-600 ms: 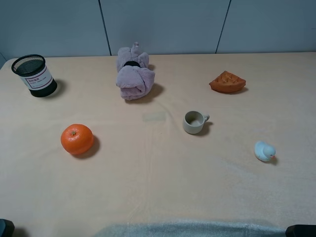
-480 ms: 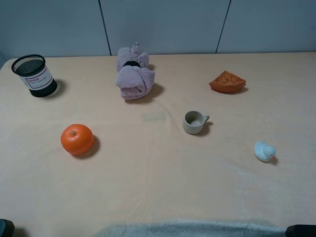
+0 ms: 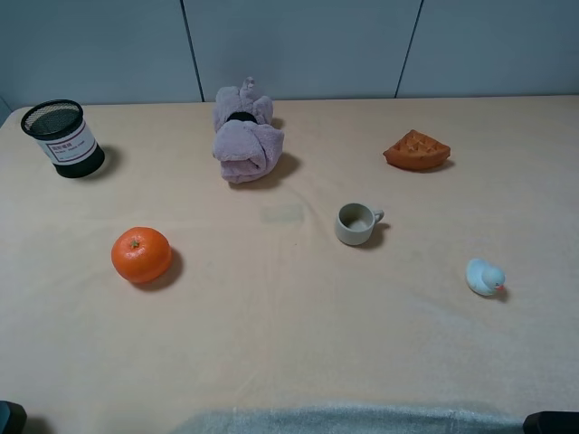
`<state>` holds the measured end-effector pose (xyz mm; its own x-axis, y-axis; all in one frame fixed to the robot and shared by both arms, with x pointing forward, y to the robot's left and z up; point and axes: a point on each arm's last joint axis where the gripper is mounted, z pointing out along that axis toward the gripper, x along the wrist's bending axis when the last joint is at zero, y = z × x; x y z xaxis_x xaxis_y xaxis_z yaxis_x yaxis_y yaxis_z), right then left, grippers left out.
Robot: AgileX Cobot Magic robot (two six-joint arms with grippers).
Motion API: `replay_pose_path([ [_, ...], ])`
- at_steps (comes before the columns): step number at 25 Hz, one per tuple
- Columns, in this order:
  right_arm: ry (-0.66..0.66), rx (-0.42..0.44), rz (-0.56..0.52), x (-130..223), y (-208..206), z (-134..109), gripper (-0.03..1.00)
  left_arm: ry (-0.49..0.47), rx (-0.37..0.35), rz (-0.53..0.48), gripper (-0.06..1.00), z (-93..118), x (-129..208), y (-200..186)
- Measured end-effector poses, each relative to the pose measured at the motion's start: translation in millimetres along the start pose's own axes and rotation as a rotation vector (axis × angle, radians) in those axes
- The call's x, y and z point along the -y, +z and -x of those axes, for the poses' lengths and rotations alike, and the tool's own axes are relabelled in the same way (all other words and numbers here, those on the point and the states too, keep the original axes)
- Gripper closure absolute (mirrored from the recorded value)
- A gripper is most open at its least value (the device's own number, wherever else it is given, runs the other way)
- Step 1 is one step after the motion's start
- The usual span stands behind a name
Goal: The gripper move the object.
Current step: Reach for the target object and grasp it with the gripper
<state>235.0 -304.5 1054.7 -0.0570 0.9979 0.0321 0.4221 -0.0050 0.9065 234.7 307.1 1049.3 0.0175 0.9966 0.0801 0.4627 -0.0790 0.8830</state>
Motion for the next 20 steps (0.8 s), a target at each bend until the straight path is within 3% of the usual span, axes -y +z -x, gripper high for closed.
replay_pose_path([
  [13,0.003,-0.005,0.000,0,0,0,0.28,0.000,0.000,0.000,0.03,0,0,0],
  [20,-0.002,0.000,-0.089,-16,11,-2,0.28,0.000,0.000,0.000,0.03,0,0,0],
])
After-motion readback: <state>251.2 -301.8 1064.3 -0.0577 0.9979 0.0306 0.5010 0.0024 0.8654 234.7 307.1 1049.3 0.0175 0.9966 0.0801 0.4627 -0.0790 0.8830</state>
